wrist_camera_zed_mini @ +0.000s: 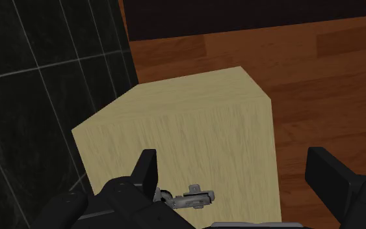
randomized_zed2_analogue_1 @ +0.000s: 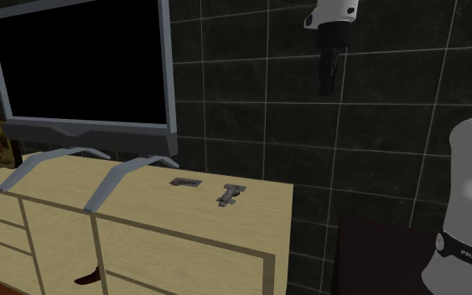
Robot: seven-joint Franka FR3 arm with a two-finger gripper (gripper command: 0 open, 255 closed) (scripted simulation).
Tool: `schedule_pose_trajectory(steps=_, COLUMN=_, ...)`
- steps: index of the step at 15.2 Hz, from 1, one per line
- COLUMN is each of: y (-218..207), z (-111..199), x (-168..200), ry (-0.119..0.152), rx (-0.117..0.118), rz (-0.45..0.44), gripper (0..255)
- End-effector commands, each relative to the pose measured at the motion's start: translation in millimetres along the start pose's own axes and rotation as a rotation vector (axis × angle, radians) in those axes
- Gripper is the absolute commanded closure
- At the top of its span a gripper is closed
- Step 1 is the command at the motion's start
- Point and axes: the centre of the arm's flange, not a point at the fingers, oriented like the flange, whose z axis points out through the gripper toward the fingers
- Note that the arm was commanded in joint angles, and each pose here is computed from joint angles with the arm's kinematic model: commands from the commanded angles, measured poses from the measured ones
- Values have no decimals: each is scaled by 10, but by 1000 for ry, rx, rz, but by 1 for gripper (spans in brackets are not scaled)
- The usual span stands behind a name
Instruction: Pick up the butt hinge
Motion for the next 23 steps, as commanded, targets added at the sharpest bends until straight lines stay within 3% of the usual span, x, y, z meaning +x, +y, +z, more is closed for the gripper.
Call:
schedule_pose_trajectory(steps=1, y=0, z=0, x=0, ry=0, rx=0, rz=0, gripper=0)
schedule_pose_trajectory(steps=23, y=409, z=2112, x=2016, ry=-20, rx=95, rz=-72, gripper=0)
